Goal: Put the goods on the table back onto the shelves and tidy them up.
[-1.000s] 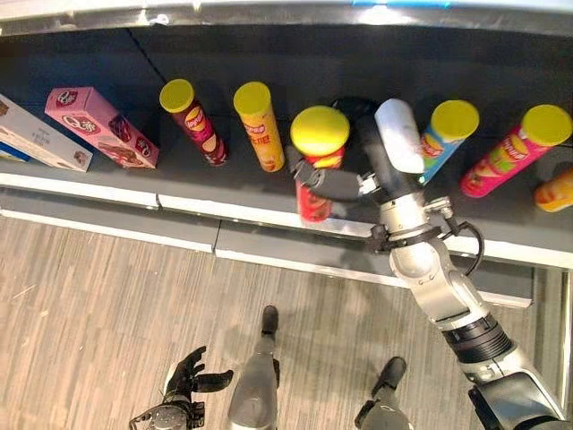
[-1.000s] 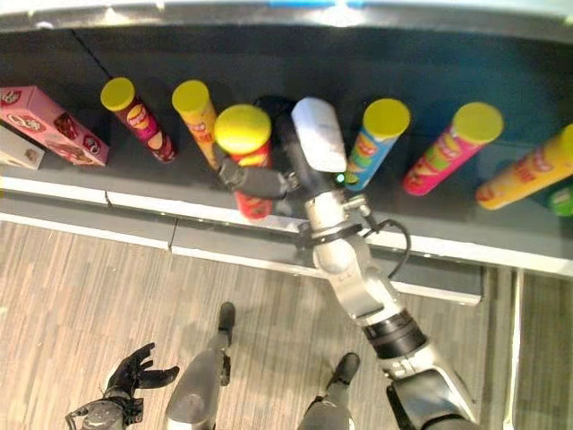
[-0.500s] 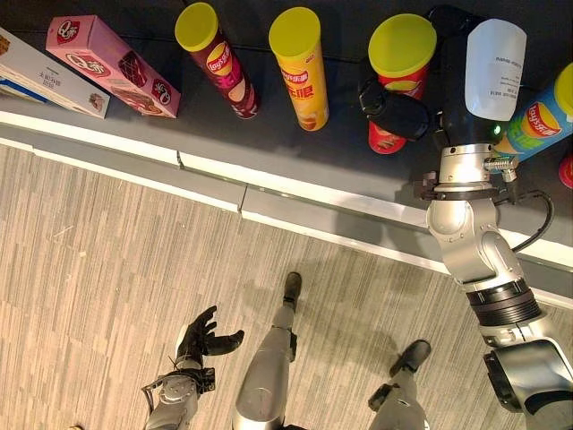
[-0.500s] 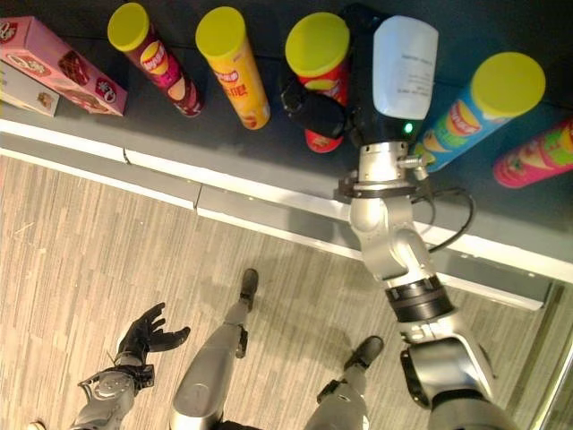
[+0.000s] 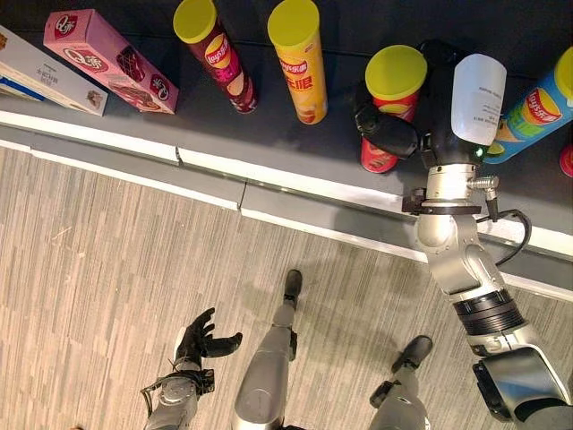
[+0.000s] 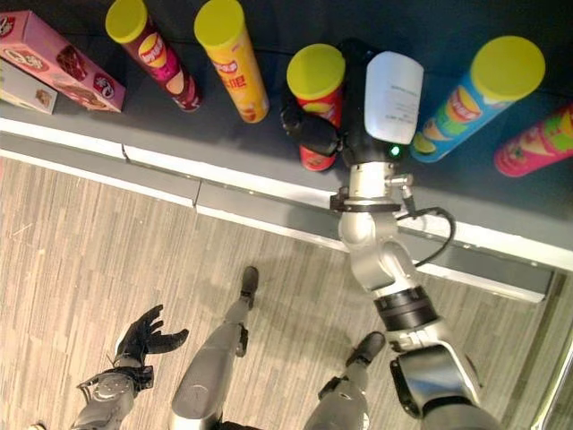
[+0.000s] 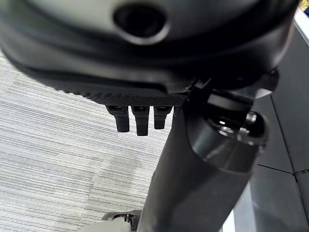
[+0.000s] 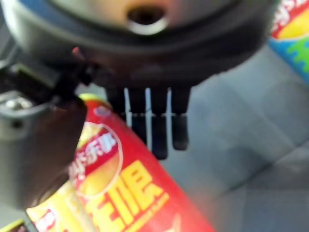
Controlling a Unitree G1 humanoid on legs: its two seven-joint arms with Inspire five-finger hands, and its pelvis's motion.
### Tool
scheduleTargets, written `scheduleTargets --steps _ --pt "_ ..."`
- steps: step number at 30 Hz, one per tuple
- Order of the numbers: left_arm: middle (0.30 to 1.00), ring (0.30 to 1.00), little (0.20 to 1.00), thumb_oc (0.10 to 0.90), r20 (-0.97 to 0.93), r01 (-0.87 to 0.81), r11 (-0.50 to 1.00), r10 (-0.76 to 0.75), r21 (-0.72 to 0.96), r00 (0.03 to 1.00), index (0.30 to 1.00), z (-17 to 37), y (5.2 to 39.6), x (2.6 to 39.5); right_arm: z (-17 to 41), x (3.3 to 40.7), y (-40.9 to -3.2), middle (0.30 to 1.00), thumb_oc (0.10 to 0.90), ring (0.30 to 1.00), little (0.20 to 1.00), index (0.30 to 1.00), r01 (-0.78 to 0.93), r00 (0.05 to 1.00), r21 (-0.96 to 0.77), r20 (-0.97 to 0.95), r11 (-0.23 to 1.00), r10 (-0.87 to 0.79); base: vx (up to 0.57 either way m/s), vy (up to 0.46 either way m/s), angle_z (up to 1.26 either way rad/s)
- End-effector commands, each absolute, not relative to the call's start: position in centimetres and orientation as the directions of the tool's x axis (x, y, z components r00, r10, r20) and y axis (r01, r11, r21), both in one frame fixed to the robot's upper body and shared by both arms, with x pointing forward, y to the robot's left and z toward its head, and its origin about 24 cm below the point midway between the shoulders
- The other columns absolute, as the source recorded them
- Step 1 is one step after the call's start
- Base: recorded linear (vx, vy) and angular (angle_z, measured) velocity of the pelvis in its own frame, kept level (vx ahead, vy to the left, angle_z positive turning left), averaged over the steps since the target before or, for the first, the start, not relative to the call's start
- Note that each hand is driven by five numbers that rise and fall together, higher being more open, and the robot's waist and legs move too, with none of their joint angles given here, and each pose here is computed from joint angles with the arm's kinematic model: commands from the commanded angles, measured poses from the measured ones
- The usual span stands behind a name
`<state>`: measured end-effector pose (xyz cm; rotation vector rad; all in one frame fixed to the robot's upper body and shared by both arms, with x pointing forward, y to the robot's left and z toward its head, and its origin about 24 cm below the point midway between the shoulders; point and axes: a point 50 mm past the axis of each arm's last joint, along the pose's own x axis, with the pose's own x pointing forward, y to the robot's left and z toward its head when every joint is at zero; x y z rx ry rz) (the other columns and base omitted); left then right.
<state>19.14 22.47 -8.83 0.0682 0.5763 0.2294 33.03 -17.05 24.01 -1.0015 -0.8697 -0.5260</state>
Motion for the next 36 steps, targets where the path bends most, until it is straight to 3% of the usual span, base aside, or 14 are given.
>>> scheduleTargets --steps 1,16,28,29,30,36 --pt "0.9 0.9 0.9 0.8 -0.523 -0.223 0.956 0.291 0.192 0.801 0.9 -8.9 24.0 17.7 28.9 31.8 -16.3 0.3 0.4 0.3 0.3 0.3 0.804 0.352 -0.327 0.935 0.497 0.046 0.0 0.0 0.0" --pt "0.9 0.9 0.9 0.8 -0.521 -0.204 0.958 0.28 0.2 0.806 0.9 -8.9 24.1 17.8 30.6 32.9 -18.5 0.3 0.4 0.3 0.3 0.3 0.863 0.336 -0.312 0.942 0.398 0.01 0.0 0.0 0.0" --pt "0.9 0.9 0.9 0.8 -0.515 -0.194 0.961 0.271 0.199 0.813 0.9 -8.8 23.9 18.0 30.7 33.3 -19.0 0.3 0.4 0.3 0.3 0.3 0.869 0.343 -0.309 0.939 0.388 -0.02 0.01 -0.002 0.03" --pt "0.9 0.9 0.9 0.8 -0.516 -0.191 0.961 0.269 0.201 0.813 0.9 -8.8 23.8 18.0 30.6 33.3 -19.0 0.625 0.616 0.625 0.625 0.625 0.868 0.345 -0.31 0.938 0.388 -0.022 0.0 0.0 0.0" --pt "0.9 0.9 0.9 0.8 -0.517 -0.19 0.961 0.27 0.202 0.812 0.9 -8.8 23.8 17.9 30.4 33.3 -19.0 0.9 0.8 0.9 0.9 0.9 0.866 0.35 -0.314 0.936 0.389 -0.023 0.0 0.0 0.0" --pt "0.9 0.9 0.9 0.8 -0.521 -0.195 0.96 0.274 0.202 0.808 0.9 -8.9 23.9 17.9 29.6 33.5 -19.2 0.9 0.8 0.9 0.9 0.9 0.86 0.378 -0.341 0.925 0.379 -0.026 0.0 0.0 0.0"
